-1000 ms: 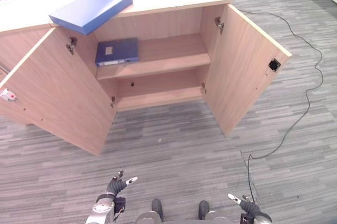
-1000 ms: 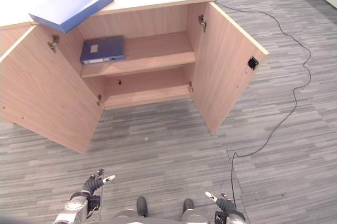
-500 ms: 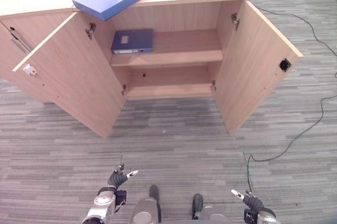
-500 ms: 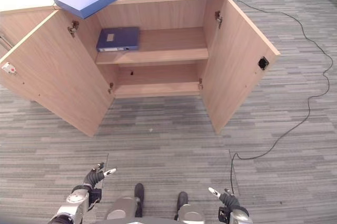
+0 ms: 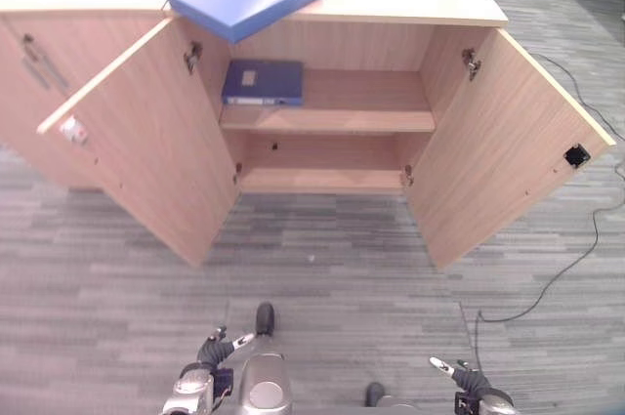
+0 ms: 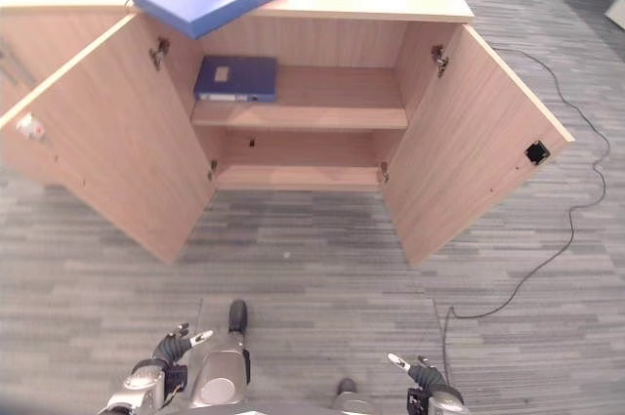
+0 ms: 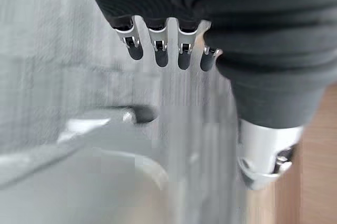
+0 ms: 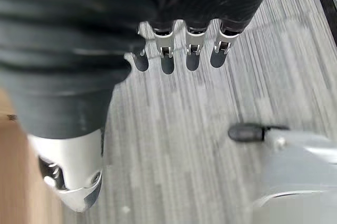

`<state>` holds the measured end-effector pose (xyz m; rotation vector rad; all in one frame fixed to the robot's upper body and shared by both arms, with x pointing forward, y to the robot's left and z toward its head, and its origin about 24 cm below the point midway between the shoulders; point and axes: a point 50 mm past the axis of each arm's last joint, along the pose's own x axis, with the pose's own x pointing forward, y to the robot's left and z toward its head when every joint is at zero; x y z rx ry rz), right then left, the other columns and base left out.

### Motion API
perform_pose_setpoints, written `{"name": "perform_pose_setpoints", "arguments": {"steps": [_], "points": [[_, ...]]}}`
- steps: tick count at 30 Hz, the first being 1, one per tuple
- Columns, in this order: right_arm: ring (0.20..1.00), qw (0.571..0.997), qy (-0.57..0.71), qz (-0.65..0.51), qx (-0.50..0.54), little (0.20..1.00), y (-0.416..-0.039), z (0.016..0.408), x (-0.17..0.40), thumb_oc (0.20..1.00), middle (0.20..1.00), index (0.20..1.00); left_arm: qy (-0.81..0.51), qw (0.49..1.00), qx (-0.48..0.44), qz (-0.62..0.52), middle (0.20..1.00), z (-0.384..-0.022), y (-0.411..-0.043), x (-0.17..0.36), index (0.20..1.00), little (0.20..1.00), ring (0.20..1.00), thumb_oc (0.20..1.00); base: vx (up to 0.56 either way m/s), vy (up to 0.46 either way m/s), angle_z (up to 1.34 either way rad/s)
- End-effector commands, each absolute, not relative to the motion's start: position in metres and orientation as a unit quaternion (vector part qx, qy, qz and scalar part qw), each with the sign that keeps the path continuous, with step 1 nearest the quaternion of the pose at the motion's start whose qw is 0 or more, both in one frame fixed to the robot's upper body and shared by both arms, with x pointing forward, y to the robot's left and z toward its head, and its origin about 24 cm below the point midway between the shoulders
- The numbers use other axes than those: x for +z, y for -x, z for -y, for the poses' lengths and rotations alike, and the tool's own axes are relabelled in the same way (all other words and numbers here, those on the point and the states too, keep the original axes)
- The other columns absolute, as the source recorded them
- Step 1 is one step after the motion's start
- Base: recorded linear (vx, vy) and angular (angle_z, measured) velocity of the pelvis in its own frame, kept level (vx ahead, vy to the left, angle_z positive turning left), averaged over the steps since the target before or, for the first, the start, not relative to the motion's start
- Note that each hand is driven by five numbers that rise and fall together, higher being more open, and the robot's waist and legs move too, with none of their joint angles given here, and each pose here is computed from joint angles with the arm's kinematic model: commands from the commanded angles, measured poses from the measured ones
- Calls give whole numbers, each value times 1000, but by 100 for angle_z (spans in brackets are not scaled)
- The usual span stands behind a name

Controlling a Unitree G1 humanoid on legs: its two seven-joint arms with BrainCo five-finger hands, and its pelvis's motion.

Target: Put the empty folder in the office cabinet

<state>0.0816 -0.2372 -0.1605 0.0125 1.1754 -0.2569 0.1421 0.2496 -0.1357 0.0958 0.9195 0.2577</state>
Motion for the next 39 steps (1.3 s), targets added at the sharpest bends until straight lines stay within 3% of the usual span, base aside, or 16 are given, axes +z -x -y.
{"name": "perform_pose_setpoints", "arguments": {"steps": [1, 13, 22, 39], "points": [[1000, 853, 1, -511, -102, 1000, -110, 235, -153, 1000, 1000, 1000, -78, 900, 117, -412, 1000, -261, -151, -125, 1000, 1000, 1000, 1000, 316, 264, 10], [1000, 879, -18, -466, -98, 1000, -145, 224, -143, 1000, 1000, 1000, -98, 922, 118, -356, 1000, -271, -186, -102, 1000, 1000, 1000, 1000, 203, 270, -1], [1000, 875, -21, -466, -125, 1000, -140, 235, -143, 1000, 1000, 1000, -105, 931, 83, -340, 1000, -251, -200, -101, 1000, 1000, 1000, 1000, 262, 39, 10], [1000, 863, 22, -494, -102, 1000, -123, 249, -145, 1000, 1000, 1000, -96, 913, 84, -388, 1000, -246, -168, -120, 1000, 1000, 1000, 1000, 120, -170, 2]]}}
